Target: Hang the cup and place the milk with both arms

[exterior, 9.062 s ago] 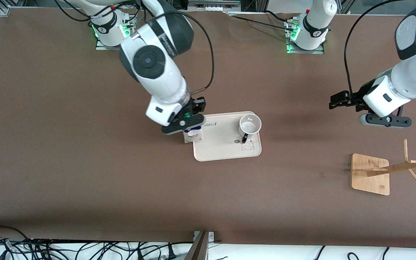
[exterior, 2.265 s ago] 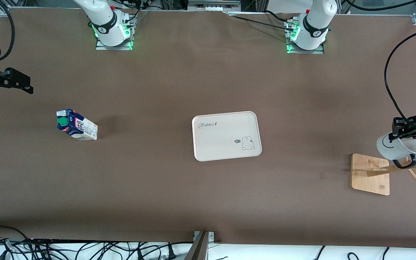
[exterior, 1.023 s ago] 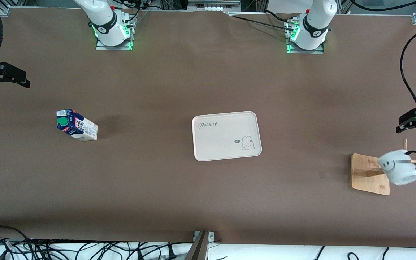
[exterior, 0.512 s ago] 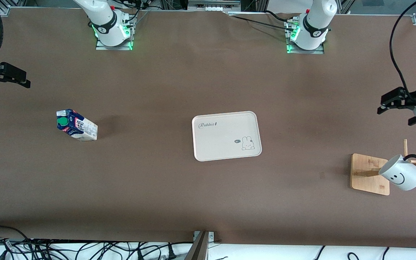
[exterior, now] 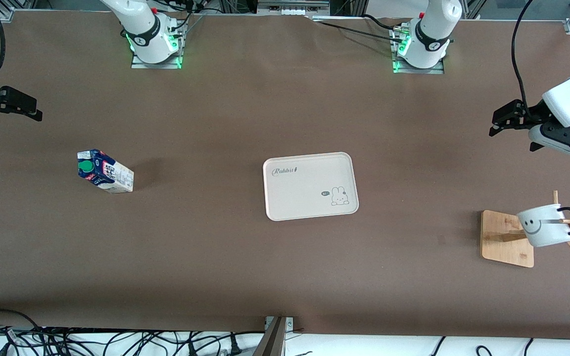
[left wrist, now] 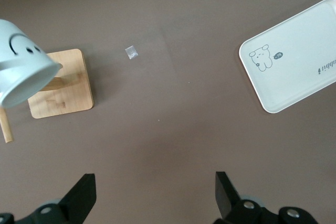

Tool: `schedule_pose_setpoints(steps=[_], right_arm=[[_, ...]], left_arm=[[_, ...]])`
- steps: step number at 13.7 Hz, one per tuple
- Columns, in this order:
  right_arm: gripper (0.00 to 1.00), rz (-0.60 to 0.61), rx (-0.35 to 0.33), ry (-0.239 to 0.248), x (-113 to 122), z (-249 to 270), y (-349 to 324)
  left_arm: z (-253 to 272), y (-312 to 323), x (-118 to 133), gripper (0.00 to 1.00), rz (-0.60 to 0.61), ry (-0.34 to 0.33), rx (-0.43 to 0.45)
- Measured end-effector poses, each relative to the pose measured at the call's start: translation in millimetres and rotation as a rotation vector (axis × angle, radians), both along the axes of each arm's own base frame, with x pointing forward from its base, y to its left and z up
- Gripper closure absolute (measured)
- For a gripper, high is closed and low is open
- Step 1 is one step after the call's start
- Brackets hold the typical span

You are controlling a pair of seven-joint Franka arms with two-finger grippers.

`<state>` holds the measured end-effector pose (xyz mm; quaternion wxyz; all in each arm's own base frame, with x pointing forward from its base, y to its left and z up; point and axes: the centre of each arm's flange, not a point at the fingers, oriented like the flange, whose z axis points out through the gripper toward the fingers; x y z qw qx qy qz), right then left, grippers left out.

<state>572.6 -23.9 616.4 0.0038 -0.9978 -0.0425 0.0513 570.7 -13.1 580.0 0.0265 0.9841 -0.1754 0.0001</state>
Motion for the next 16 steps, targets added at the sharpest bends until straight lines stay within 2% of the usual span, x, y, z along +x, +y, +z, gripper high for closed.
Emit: schedule_pose_setpoints(steps=[6, 13, 16], right_arm=[[0.00, 0.025, 0.002, 0.003, 1, -2, 0], [0.00, 0.074, -0.010, 0.004, 1, -2, -2], [0.00, 0.083, -0.009, 0.004, 1, -2, -2]], left_arm=[[11, 12, -15, 0.00, 0.026, 0.034, 0.007], [9, 13, -21, 0.00, 0.263, 0.094, 0.019], [11, 16, -23, 0.00, 0.297, 0.098, 0.020]])
